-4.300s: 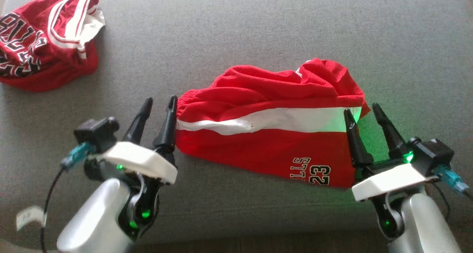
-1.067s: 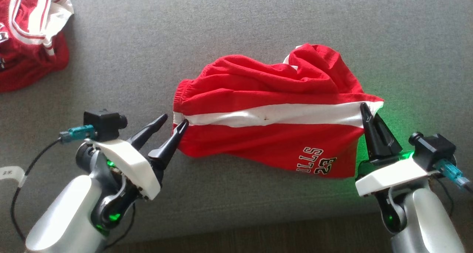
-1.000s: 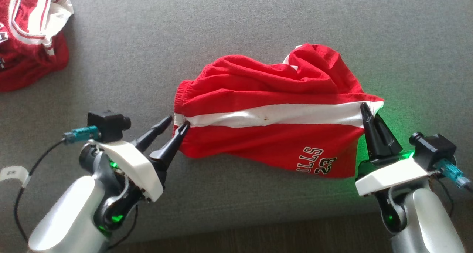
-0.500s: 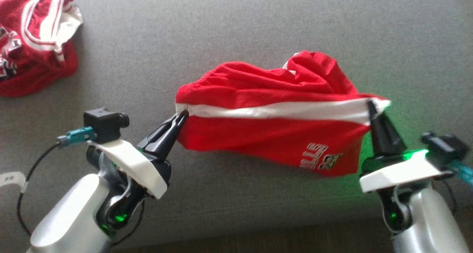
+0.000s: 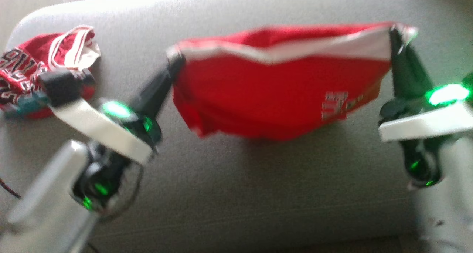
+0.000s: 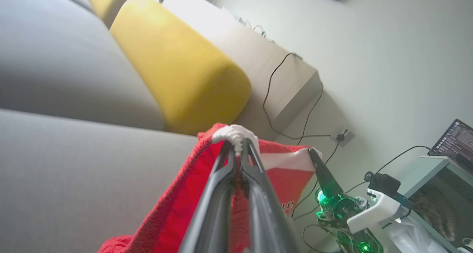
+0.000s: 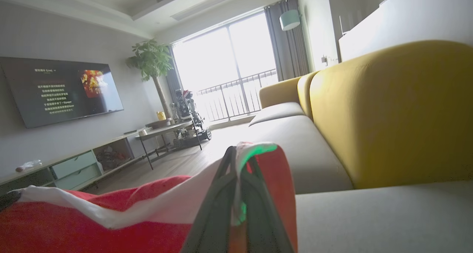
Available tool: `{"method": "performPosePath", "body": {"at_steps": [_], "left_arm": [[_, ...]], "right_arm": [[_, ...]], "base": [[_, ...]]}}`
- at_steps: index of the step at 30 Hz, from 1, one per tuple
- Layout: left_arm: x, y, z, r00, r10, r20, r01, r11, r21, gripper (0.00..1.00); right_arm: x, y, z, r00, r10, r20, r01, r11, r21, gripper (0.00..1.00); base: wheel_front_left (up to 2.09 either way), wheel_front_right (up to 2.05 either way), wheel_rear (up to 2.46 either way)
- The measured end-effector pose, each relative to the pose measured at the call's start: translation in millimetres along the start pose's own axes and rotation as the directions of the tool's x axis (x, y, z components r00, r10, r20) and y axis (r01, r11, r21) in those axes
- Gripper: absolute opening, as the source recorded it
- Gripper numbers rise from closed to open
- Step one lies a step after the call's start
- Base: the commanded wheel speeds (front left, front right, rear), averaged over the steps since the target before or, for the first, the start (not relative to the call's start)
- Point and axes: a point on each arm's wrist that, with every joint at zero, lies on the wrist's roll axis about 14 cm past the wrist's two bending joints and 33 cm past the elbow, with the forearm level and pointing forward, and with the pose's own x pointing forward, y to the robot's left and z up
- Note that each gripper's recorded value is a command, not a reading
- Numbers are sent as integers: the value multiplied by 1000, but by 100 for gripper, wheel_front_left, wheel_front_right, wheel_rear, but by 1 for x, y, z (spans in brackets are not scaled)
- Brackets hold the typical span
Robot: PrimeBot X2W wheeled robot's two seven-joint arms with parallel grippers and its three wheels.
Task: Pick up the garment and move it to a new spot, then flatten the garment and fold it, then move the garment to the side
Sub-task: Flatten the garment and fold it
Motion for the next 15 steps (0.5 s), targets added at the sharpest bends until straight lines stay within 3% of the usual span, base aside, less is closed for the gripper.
{"method": "performPosePath", "body": {"at_steps": [4,5,7,11,15], "left_arm": [[11,-19,37,996,-63,67,57,995,84,0],[17,-28,59,990,-89,107,73,987,143,0],[23,-35,72,986,-110,127,85,979,184,0],[35,-49,86,982,-145,121,115,967,226,0],[48,-59,100,979,-172,110,138,955,264,0]], "right_arm": [[10,3,23,999,34,-22,-34,999,18,0],[12,5,22,993,52,-105,-44,996,75,0],[14,1,22,983,57,-176,-46,997,64,0],[24,-5,36,965,56,-255,-48,998,37,0],[40,1,50,956,84,-280,-65,995,79,0]], "base": [[0,0,0],[0,0,0],[0,0,0],[0,0,0],[0,0,0]]}}
